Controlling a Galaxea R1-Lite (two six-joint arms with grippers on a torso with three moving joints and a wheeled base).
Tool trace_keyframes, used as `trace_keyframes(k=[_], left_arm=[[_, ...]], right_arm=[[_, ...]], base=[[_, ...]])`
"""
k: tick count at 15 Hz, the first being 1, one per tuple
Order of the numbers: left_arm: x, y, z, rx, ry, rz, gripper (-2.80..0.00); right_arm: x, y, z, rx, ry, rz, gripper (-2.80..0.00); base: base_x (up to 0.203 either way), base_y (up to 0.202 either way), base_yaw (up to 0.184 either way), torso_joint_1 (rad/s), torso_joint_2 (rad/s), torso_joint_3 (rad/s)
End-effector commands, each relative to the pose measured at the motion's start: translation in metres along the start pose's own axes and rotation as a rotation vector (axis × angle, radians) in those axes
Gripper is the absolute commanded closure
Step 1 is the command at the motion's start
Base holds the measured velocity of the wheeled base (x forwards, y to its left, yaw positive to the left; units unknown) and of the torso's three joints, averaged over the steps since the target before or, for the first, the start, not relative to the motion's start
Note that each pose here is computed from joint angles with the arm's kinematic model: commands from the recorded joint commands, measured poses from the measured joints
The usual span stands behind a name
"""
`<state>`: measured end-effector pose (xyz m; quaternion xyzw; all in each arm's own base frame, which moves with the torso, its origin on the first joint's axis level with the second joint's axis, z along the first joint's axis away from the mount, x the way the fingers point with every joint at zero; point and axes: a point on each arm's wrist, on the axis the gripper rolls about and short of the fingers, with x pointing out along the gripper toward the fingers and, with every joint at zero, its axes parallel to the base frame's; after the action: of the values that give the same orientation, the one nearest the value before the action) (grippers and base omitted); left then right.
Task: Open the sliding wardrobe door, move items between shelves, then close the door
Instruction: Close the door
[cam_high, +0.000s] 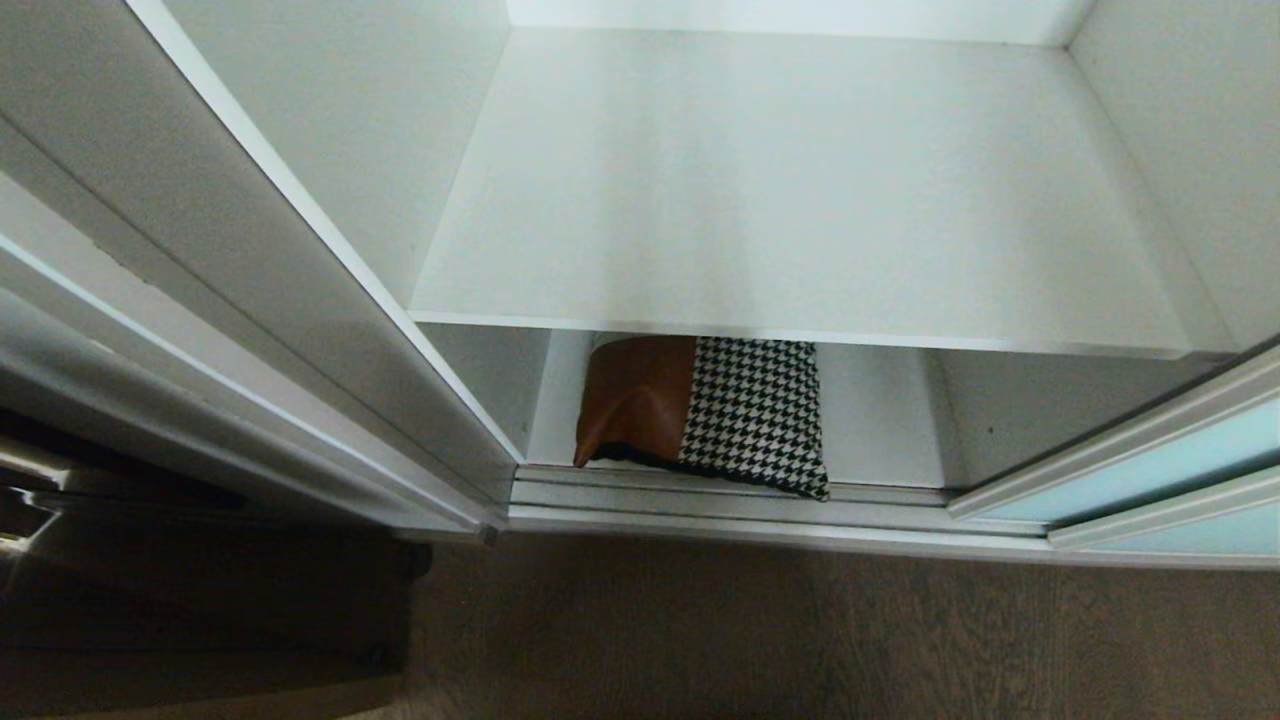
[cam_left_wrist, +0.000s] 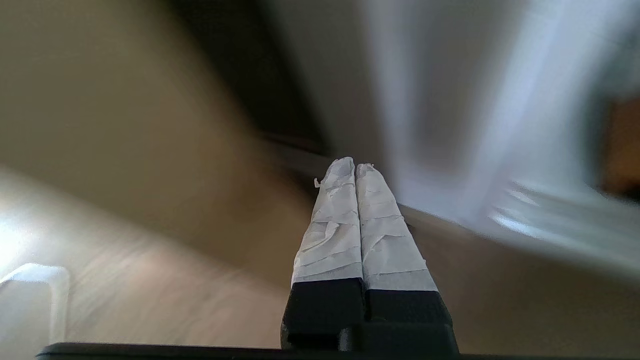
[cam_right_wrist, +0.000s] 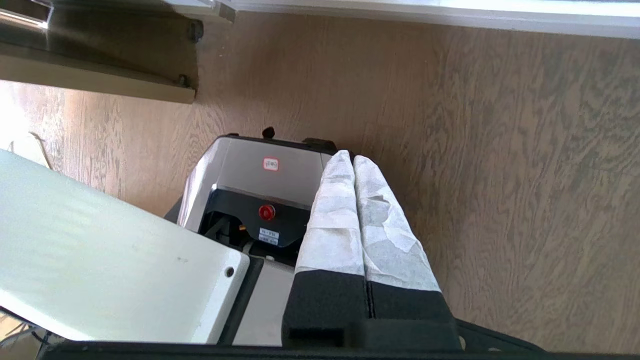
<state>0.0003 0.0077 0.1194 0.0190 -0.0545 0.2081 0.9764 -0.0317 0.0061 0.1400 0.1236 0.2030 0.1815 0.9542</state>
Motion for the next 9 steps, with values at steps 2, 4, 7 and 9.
trace_keyframes(k=[2, 4, 7, 9], left_arm=[[-0.002, -0.006, -0.012, 0.043, 0.094, -0.241, 0.00], [-0.004, -0.007, -0.024, 0.066, 0.210, -0.328, 0.00], [-0.007, -0.007, -0.035, 0.135, 0.302, -0.361, 0.00], [-0.008, -0.007, -0.035, 0.112, 0.315, -0.359, 0.00]], right_arm=[[0.000, 0.000, 0.001, 0.002, 0.003, 0.003, 0.00], [-0.001, 0.001, 0.002, -0.002, -0.005, 0.007, 0.00], [-0.002, 0.001, 0.003, -0.003, -0.009, 0.009, 0.00], [-0.002, 0.001, 0.003, -0.003, -0.008, 0.009, 0.00]], base=[[0.000, 0.000, 0.000, 0.000, 0.00, 0.000], [0.000, 0.000, 0.000, 0.000, 0.00, 0.000], [0.000, 0.000, 0.000, 0.000, 0.00, 0.000], [0.000, 0.000, 0.000, 0.000, 0.00, 0.000]])
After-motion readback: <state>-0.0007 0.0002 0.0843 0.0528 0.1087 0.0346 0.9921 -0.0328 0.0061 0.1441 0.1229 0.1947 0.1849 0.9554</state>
